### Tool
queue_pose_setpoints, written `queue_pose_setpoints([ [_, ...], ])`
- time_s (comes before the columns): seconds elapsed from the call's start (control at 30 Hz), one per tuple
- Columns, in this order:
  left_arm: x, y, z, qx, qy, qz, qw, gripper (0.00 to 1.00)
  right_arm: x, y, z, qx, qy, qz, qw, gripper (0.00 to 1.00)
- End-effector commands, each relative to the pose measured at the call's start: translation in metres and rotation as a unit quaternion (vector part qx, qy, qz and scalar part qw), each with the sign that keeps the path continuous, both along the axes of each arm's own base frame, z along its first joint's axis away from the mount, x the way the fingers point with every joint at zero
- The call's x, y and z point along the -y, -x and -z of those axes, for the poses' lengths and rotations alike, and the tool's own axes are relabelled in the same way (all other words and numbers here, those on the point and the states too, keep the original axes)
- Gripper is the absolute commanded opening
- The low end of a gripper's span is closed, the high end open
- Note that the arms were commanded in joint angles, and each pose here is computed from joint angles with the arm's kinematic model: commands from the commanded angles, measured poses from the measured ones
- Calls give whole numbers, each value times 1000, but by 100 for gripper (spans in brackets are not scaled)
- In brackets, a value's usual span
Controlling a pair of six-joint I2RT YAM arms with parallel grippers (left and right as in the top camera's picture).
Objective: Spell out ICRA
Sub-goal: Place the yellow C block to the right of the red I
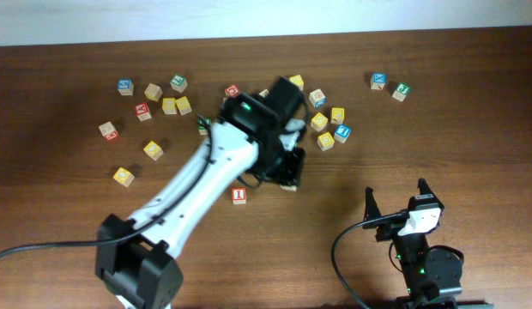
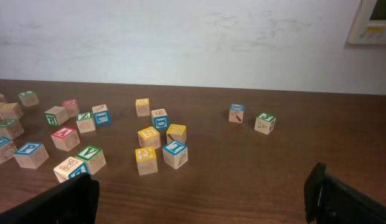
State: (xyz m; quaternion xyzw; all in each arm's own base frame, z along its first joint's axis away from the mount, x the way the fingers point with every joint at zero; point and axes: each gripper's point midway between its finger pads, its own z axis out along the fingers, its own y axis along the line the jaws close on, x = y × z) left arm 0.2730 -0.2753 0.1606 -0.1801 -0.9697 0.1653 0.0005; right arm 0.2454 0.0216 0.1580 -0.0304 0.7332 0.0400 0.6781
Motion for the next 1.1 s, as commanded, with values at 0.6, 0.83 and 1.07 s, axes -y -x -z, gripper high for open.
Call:
queue_pose_setpoints([
  [0.6, -31, 22, 117, 60, -161, -171, 970, 28, 3, 0, 3, -1, 4, 8, 1000, 98],
  [0.83, -50, -15, 116, 149, -186, -214, 947, 28, 3, 0, 3, -1, 4, 8, 1000, 99],
  [1.07, -67, -29, 124, 158, -190, -223, 943, 29, 3, 0, 3, -1, 4, 8, 1000, 98],
])
